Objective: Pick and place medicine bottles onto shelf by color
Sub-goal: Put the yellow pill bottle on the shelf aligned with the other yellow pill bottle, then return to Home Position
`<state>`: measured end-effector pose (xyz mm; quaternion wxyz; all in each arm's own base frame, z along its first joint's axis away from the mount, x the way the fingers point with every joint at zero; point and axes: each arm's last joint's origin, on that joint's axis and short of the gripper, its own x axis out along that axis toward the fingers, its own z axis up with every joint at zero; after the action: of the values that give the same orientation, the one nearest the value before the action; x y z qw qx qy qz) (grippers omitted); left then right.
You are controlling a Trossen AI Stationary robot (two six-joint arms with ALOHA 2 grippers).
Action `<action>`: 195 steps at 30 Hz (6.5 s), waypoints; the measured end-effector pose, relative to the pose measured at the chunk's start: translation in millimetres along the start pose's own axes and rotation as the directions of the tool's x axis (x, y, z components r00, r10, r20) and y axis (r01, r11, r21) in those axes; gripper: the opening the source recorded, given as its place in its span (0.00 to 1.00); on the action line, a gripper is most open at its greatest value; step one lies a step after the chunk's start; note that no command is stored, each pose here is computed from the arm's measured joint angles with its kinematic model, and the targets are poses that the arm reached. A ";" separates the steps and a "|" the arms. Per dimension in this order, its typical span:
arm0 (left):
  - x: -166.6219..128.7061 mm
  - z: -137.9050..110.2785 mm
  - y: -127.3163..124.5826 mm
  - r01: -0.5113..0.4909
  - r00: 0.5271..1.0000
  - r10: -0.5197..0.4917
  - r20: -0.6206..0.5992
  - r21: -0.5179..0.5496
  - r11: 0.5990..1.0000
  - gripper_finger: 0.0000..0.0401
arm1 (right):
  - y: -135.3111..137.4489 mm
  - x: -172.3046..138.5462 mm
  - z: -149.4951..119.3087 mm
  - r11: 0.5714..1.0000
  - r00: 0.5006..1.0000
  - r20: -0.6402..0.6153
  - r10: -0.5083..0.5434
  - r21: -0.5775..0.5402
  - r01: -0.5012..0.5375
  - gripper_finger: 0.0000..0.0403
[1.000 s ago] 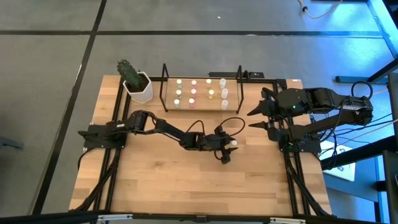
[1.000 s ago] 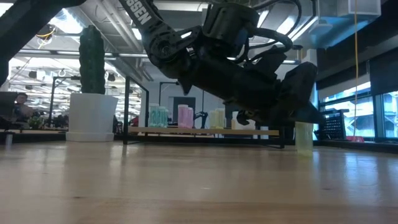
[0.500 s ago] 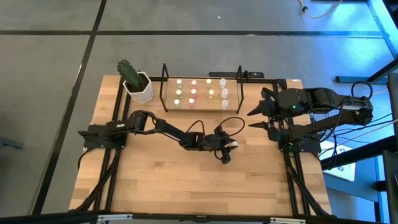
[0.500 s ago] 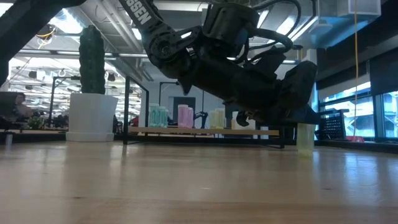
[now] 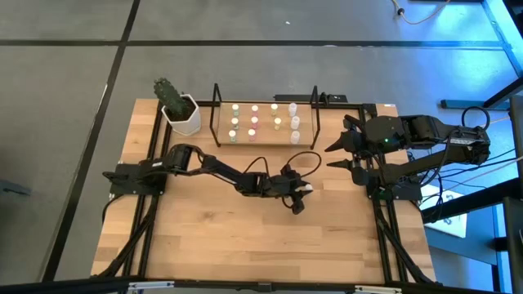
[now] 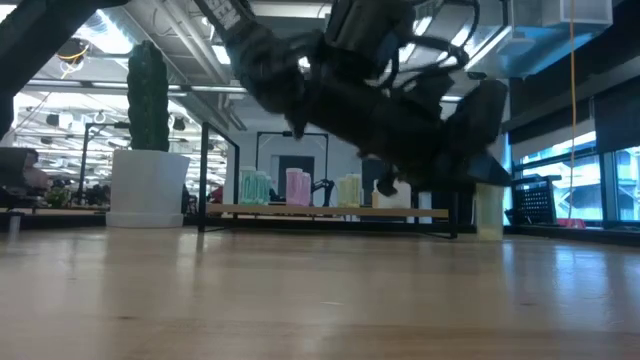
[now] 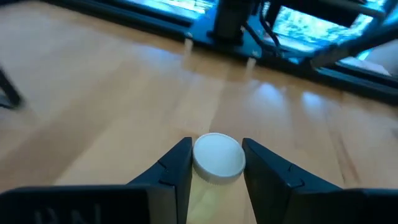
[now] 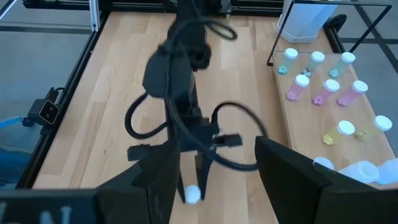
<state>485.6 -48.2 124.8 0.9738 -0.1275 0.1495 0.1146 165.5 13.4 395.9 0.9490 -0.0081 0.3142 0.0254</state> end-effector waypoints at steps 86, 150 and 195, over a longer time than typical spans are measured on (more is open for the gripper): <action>-70.7 84.7 88.5 -0.646 0.698 0.715 0.033 -0.402 0.649 0.28 | -9.7 -1.7 1.5 0.939 0.942 0.019 -0.336 0.087 0.333 0.52; -32.6 36.7 104.9 -0.708 0.613 0.787 0.069 -0.394 0.586 0.29 | -9.6 -1.6 1.4 0.940 0.943 0.018 -0.332 0.085 0.330 0.52; -52.8 65.7 79.0 -0.728 0.592 0.791 0.156 -0.318 0.607 0.58 | -9.6 -1.5 1.3 0.940 0.943 0.018 -0.332 0.087 0.330 0.52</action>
<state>433.0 35.0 185.4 0.8199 -0.1405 0.0360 0.5538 165.6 3.8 397.8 0.9442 -0.0212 0.2938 -0.1473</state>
